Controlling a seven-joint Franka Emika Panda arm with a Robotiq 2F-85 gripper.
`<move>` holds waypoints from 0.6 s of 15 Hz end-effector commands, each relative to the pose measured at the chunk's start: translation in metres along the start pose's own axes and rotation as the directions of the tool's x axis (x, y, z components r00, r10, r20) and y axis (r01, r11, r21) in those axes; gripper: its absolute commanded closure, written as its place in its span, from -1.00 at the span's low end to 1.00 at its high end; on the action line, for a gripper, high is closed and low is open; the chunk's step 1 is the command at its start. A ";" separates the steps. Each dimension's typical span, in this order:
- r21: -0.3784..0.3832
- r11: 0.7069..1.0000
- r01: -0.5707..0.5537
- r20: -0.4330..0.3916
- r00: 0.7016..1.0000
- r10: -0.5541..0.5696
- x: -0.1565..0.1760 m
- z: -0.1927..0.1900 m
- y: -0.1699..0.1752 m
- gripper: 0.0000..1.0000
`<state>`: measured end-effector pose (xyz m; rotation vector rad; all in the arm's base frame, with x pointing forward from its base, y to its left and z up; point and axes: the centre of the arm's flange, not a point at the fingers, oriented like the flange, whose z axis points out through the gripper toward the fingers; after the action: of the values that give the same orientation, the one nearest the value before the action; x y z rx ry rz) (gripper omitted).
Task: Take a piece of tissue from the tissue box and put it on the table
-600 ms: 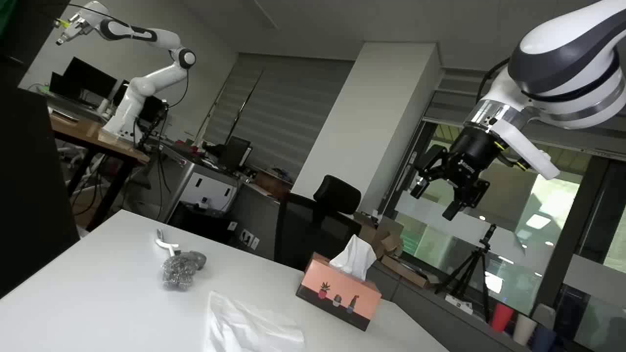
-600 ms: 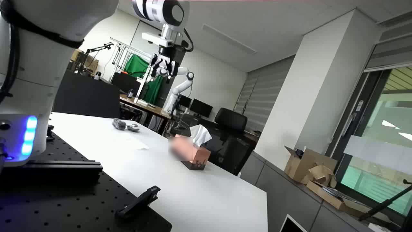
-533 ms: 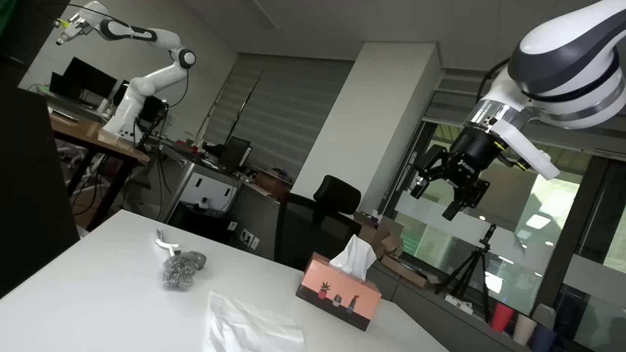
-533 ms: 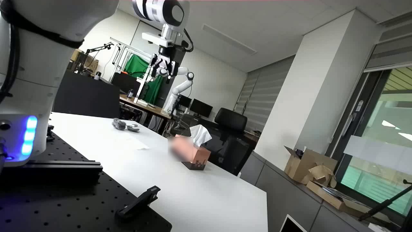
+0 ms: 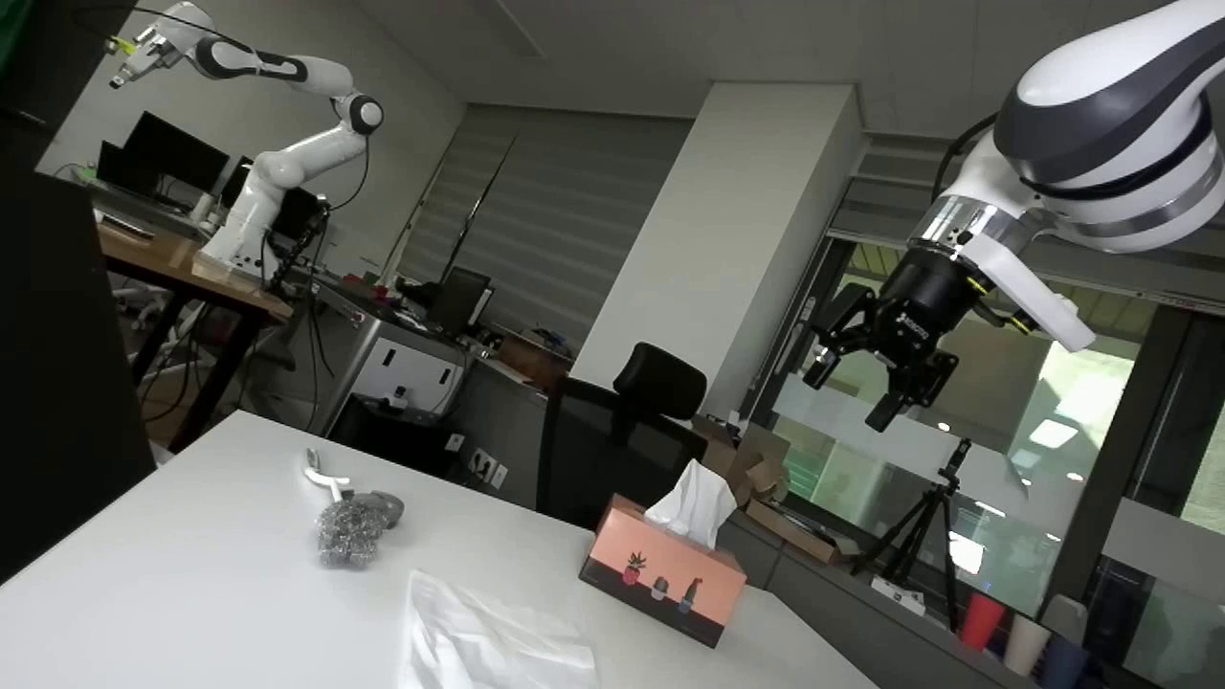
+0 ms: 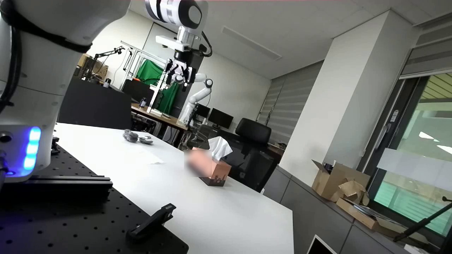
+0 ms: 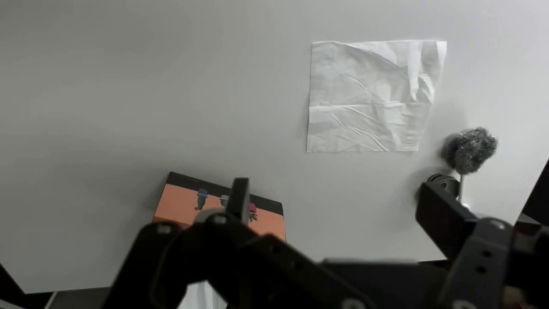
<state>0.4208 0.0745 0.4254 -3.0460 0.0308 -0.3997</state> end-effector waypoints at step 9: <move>-0.083 0.952 0.296 0.066 0.954 -0.291 0.092 0.042 0.075 -1.00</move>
<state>0.4585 0.0292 0.4058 -3.1144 -0.2906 -0.3584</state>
